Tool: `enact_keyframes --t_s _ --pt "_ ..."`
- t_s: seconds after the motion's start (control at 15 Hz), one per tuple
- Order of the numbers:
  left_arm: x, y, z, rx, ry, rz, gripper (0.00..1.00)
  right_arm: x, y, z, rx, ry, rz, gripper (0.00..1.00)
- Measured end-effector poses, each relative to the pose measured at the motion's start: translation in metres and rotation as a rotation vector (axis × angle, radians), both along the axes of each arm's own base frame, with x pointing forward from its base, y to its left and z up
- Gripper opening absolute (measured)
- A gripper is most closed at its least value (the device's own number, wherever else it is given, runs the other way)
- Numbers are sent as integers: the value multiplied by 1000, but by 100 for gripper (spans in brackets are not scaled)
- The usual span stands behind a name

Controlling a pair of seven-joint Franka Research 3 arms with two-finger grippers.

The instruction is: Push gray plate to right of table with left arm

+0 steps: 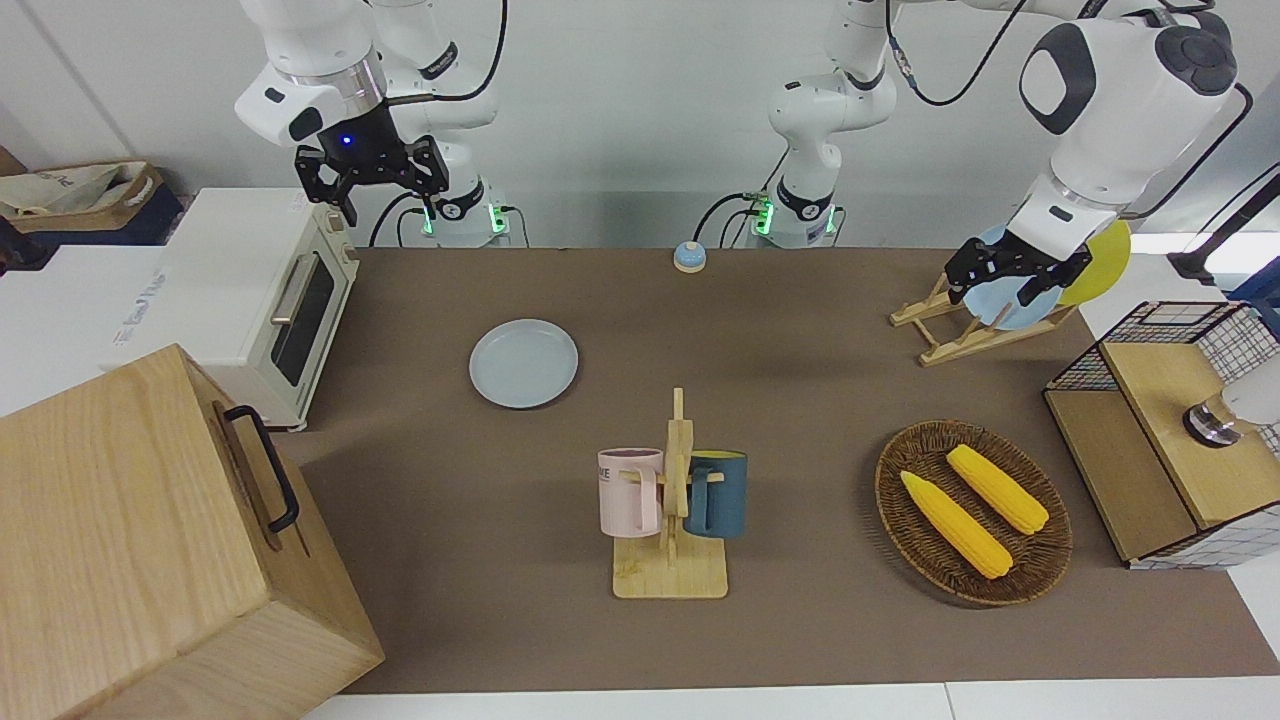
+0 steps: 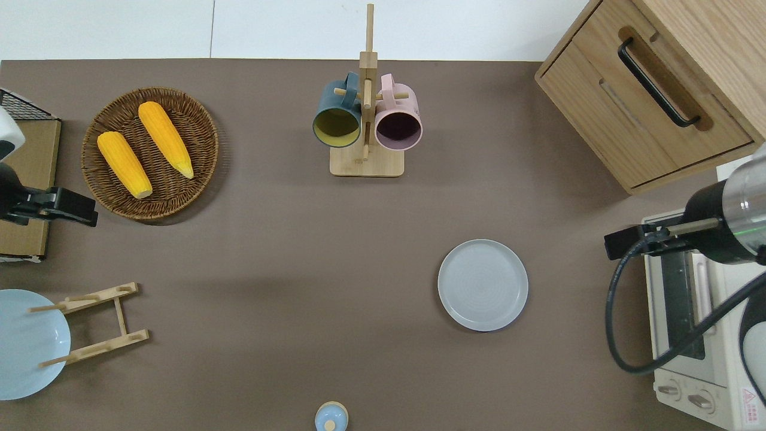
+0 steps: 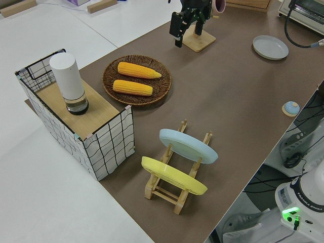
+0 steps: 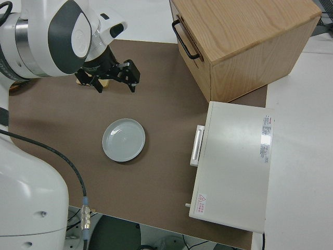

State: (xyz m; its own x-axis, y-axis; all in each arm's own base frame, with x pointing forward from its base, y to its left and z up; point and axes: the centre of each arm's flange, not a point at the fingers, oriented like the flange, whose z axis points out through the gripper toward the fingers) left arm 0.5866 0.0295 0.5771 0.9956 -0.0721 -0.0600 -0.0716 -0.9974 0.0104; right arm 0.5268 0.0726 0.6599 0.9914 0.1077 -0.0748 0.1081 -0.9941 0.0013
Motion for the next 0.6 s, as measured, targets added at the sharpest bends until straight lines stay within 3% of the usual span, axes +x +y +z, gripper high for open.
enact_keyframes --t_s 0.2,0.6 --pt "-8 -6 -17 -9 -33 -7 100 0 0 0 0 0 0 99" --pt "-26 -11 -23 -7 -31 -10 100 0 0 0 0 0 0 99"
